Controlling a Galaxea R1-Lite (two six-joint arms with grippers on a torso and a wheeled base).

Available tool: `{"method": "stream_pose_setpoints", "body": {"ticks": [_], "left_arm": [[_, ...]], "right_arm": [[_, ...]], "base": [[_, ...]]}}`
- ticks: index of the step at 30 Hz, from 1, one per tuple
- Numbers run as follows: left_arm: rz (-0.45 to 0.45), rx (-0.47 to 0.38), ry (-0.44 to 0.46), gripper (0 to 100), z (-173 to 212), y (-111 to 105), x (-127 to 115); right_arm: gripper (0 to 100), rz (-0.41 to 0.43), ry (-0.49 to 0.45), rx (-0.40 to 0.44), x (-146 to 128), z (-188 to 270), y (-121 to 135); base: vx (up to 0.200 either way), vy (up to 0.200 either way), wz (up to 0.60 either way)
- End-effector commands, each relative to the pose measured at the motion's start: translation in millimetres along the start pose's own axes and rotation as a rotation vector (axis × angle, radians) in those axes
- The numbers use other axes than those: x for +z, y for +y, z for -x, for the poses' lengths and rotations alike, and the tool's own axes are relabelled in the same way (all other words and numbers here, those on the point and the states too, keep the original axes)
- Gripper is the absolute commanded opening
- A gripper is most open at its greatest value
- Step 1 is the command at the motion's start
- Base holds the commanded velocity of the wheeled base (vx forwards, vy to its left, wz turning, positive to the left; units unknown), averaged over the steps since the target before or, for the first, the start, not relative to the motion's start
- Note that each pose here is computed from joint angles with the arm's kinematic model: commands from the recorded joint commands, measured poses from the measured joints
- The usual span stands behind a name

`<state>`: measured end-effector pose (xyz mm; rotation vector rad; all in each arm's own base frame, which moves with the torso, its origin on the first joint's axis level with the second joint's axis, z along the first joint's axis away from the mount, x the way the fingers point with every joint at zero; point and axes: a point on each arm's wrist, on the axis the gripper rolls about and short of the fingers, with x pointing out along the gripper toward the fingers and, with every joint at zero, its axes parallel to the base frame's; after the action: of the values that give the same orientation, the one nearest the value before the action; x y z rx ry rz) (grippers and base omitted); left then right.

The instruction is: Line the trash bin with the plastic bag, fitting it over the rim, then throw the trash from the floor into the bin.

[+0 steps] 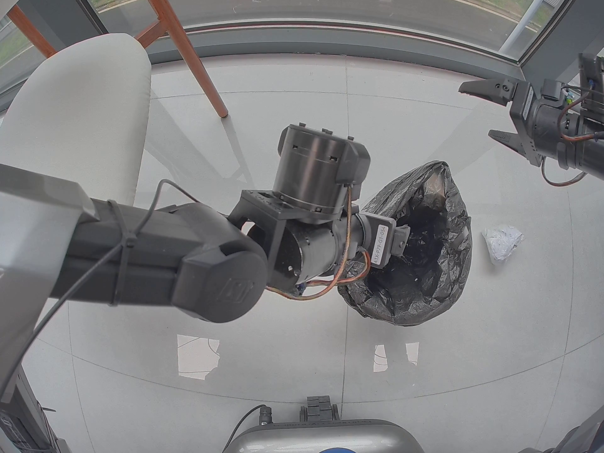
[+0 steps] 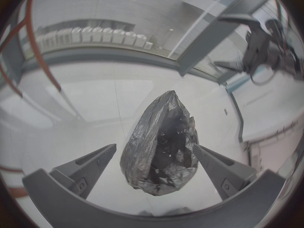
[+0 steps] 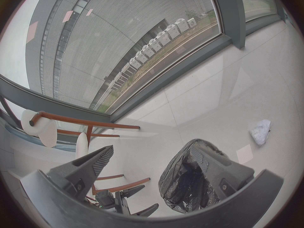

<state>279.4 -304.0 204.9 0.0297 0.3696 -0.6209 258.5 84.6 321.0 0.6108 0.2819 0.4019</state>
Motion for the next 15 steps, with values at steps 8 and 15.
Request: {"method": "stream_pose_setpoints", "body": {"ticks": [8, 15], "left_arm": [[-0.381, 0.005, -0.087, 100, -44, 31, -30], [-0.423, 0.008, -0.097, 100, -61, 30, -44]], "right_arm": [[100, 0.01, -0.074, 0.03, 12, 38, 11], [100, 0.012, -0.081, 0.033, 13, 41, 12]], "base": [[0.0, 0.0, 0.0], [0.0, 0.0, 0.0]]}}
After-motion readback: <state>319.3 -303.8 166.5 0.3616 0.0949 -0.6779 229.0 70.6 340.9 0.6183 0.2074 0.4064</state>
